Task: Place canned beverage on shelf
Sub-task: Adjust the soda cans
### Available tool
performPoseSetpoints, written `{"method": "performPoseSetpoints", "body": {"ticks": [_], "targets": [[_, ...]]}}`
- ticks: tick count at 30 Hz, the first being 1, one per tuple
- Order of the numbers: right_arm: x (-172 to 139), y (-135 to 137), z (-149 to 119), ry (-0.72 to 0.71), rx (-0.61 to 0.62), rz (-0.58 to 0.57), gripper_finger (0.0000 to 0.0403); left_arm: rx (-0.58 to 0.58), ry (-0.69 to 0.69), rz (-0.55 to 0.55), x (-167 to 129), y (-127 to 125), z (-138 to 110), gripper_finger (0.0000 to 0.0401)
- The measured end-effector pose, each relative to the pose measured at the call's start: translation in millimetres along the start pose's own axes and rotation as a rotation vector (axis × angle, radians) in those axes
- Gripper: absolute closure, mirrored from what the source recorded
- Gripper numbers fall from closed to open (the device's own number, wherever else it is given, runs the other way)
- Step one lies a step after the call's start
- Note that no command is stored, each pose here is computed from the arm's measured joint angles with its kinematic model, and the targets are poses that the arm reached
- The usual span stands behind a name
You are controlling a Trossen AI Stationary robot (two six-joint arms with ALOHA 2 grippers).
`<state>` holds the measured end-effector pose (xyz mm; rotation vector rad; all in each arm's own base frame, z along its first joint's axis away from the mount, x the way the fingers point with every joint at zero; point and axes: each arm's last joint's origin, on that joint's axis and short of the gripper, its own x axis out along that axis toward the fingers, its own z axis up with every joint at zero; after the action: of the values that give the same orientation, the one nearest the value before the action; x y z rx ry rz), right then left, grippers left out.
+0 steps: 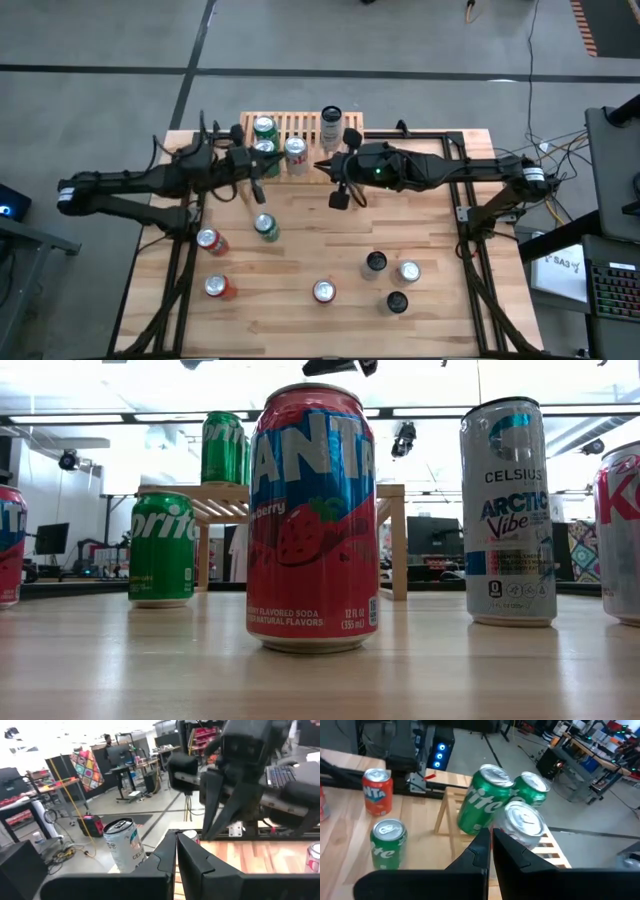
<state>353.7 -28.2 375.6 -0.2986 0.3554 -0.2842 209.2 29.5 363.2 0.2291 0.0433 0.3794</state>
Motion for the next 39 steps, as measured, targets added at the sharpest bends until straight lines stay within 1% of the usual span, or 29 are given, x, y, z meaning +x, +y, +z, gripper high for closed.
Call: {"method": "performPoseSetpoints", "body": {"ticks": [4,9,15,20,23,25,27,39], "targets": [[-1.0,-4.6,-2.7,0.003,0.024,0.006,0.0394,0.014,0.068,-0.006,14.7,8.9,-4.8,0.0401],[-2.3,-2.9,-10.1,0.028,0.010,0.018,0.0394,0.025,0.162,0.020,29.6,17.3,-4.7,0.0401],[-23.0,-18.4,-15.0,0.027,0.014,-0.018,0.0394,0.036,0.210,0.022,41.6,19.2,-1.6,0.0401],[-41.8,-23.9,-22.4,0.013,0.031,-0.028,0.0394,0.042,0.255,0.021,50.9,18.2,-3.7,0.0401],[-48.2,-24.6,-25.4,0.010,0.033,-0.030,0.0394,0.042,0.330,0.071,54.9,18.4,-6.8,0.0401],[-49.4,-24.4,-27.2,0.013,0.032,-0.029,0.0394,0.039,0.383,0.103,57.5,18.8,-8.6,0.0401],[-49.1,-23.9,-29.1,0.019,0.031,-0.028,0.0394,0.033,0.427,0.108,59.7,18.5,-10.3,0.0401],[-48.0,-22.9,-30.8,0.025,0.022,-0.025,0.0394,-0.010,0.516,0.098,68.0,16.2,-6.5,0.0401]]}}
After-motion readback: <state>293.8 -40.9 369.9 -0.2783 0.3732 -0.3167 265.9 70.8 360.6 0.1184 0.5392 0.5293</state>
